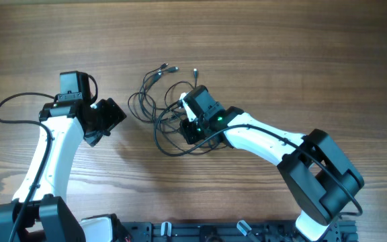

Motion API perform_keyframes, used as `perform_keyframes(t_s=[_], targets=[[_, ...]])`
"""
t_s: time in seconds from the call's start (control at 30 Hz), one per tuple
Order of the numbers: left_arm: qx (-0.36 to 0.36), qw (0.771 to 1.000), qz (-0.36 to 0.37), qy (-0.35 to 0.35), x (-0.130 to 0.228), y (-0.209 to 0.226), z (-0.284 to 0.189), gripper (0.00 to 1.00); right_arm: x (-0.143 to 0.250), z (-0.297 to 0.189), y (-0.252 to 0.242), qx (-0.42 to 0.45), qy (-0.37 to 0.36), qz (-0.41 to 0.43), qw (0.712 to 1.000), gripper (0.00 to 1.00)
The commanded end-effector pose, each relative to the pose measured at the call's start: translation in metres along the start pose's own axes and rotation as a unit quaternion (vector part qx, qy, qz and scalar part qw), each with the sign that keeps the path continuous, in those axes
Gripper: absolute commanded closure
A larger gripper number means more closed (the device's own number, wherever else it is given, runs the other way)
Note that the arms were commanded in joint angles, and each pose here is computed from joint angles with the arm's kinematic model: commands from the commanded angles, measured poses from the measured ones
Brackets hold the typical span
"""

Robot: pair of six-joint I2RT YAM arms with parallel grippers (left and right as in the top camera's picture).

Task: Untangle cables
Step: 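Lower the right gripper onto the cable pile and grasp a strand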

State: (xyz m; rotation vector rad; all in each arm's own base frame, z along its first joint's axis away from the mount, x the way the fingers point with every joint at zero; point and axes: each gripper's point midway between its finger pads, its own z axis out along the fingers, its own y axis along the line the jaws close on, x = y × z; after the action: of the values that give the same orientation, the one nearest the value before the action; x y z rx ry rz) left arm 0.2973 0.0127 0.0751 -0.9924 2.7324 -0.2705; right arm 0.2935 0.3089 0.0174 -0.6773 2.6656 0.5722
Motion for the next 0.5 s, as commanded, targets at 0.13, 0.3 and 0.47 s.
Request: perform_keyframes(t_s=[0.13, 0.3, 0.47], targets=[[-0.008, 1.000, -0.004, -0.001, -0.0012, 0.0030, -0.0004, 0.21, 0.0017, 0.0069, -0.0055, 0.013, 0.005, 0.005, 1.000, 0.63], [-0.008, 1.000, -0.005, -0.001, -0.0012, 0.0030, -0.0004, 0.21, 0.0018, 0.0071, -0.0062, 0.014, 0.005, 0.005, 1.000, 0.64], [-0.008, 1.000, -0.005, -0.001, -0.0011, 0.0031, -0.0004, 0.21, 0.0068, 0.0101, -0.0085, 0.015, 0.004, 0.015, 1.000, 0.64]])
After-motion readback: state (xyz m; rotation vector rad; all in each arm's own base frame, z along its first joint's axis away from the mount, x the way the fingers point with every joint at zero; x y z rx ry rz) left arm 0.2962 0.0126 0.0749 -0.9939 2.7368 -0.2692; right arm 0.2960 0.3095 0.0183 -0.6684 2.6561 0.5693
